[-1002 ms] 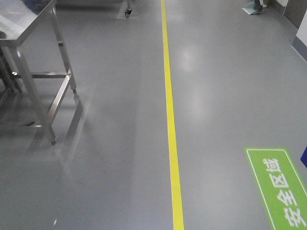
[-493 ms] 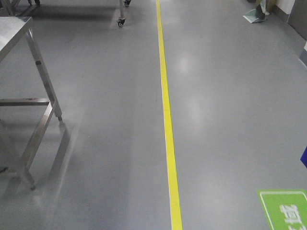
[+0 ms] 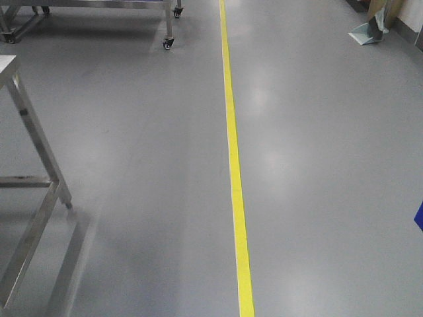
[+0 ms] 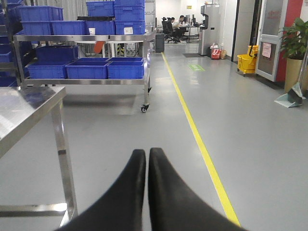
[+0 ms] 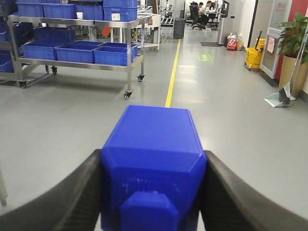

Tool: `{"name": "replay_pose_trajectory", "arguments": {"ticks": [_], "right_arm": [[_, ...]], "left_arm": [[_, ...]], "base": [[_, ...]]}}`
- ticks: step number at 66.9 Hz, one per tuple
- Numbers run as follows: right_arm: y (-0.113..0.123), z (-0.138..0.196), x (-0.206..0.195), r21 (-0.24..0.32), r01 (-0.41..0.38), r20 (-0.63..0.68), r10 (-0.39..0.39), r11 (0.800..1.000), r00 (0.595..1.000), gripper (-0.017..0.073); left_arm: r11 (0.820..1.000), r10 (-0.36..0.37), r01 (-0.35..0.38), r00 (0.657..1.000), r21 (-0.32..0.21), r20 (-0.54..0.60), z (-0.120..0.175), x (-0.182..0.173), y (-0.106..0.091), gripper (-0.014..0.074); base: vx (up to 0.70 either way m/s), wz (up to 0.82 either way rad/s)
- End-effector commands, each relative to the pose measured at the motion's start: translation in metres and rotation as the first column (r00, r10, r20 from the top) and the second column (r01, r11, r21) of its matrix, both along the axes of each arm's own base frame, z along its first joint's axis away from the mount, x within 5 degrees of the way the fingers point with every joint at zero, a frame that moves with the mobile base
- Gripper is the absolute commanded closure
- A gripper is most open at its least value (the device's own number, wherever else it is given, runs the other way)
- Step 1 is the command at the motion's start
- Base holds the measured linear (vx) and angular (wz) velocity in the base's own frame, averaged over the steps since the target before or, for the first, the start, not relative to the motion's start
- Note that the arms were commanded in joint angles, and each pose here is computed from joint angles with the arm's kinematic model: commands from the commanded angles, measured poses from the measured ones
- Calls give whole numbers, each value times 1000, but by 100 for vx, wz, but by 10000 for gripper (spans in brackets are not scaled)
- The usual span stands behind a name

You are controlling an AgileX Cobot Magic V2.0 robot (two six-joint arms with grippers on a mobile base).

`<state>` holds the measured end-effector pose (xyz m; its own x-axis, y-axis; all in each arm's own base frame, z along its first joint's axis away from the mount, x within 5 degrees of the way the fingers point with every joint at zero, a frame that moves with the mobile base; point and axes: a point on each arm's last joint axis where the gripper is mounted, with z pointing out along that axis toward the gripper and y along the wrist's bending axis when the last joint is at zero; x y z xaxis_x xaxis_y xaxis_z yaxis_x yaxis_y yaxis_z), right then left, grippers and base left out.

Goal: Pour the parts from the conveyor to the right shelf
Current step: 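Drive forward past the cart of blue bins, holding the block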

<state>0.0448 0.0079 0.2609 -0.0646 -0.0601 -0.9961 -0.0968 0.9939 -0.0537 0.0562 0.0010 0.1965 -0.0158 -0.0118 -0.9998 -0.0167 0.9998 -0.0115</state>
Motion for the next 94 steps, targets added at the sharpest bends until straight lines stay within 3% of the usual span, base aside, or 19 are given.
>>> {"name": "replay_pose_trajectory", "arguments": {"ticks": [1, 94], "right_arm": [[-2, 16, -1, 3, 20, 93, -20, 1000, 995, 568], [-2, 16, -1, 3, 20, 94, -20, 1000, 995, 568]], "left_arm": [[1000, 0, 1, 995, -12, 103, 16, -2, 0, 600], [1000, 0, 1, 995, -12, 103, 16, -2, 0, 600]], "base": [[68, -1], [72, 1]]}}
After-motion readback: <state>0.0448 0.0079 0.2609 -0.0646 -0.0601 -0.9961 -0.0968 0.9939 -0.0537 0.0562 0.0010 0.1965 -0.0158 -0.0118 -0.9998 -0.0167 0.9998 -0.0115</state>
